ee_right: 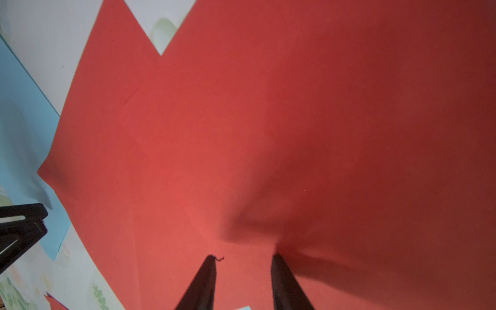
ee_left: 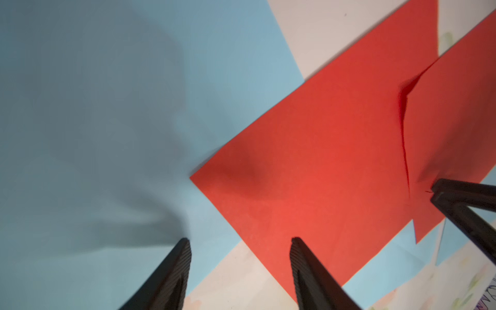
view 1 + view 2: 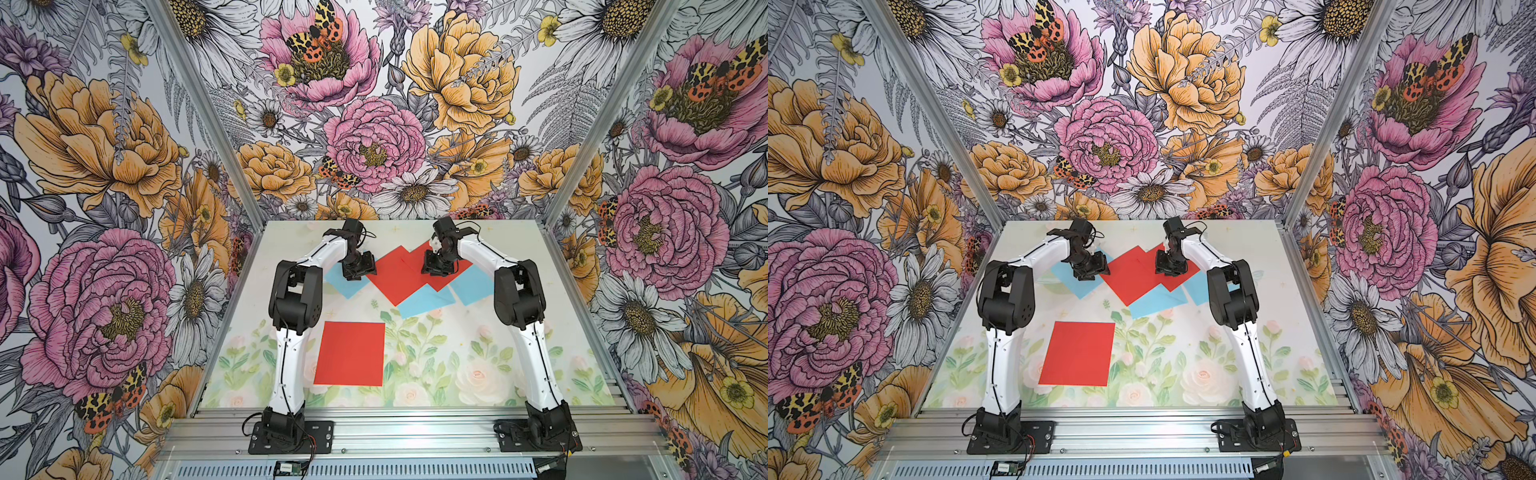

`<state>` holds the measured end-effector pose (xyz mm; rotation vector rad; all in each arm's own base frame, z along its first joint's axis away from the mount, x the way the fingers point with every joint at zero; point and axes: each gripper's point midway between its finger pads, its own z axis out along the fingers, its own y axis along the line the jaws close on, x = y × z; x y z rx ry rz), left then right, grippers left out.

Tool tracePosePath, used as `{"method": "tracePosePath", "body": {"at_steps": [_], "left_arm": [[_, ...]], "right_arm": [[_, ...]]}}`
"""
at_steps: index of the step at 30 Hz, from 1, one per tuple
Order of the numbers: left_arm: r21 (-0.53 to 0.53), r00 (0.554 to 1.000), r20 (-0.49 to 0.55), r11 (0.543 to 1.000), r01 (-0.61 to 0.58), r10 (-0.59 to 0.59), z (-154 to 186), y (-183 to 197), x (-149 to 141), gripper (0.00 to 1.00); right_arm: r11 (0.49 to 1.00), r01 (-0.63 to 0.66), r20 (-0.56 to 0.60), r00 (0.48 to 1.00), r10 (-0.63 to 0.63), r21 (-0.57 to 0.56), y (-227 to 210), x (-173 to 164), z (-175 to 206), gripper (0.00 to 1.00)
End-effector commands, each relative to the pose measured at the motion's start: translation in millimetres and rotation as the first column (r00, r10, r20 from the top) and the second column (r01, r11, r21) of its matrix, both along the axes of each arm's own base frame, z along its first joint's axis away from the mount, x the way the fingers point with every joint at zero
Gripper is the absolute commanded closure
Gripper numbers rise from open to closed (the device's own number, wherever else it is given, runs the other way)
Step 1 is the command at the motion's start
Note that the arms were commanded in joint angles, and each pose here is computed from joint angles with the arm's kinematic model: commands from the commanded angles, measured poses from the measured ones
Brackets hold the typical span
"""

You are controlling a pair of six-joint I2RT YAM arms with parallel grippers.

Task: Sort the scattered colored papers by color
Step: Pick up the colored paper from the center of the board.

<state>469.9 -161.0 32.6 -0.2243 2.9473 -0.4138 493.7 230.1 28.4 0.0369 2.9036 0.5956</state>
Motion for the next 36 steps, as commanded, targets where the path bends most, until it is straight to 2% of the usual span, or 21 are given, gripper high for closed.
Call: {"method": "tracePosePath", "body": {"at_steps": [1, 13, 36], "left_arm": [[0.098, 0.999, 0.039, 0.995, 0.014, -0.018, 5.1, 15.6, 4.9, 0.37], [0.049, 1.000, 0.014, 0.999, 0.003, -0.003, -19.6, 1.2, 24.1, 0.38], [0.003, 0.999, -0.032, 1.000, -0.009, 0.009, -39.1, -12.1, 24.4, 0.37]], "right_arm": [[1.000, 0.001, -0.055, 0.998, -0.002, -0.016, -4.3, -5.4, -29.8, 0.62], [1.000, 0.000, -0.058, 0.998, -0.001, -0.014, -4.2, -6.3, -29.8, 0.62], [1.000, 0.005, -0.062, 0.998, -0.005, -0.004, -4.8, -3.9, -32.1, 0.62]]}}
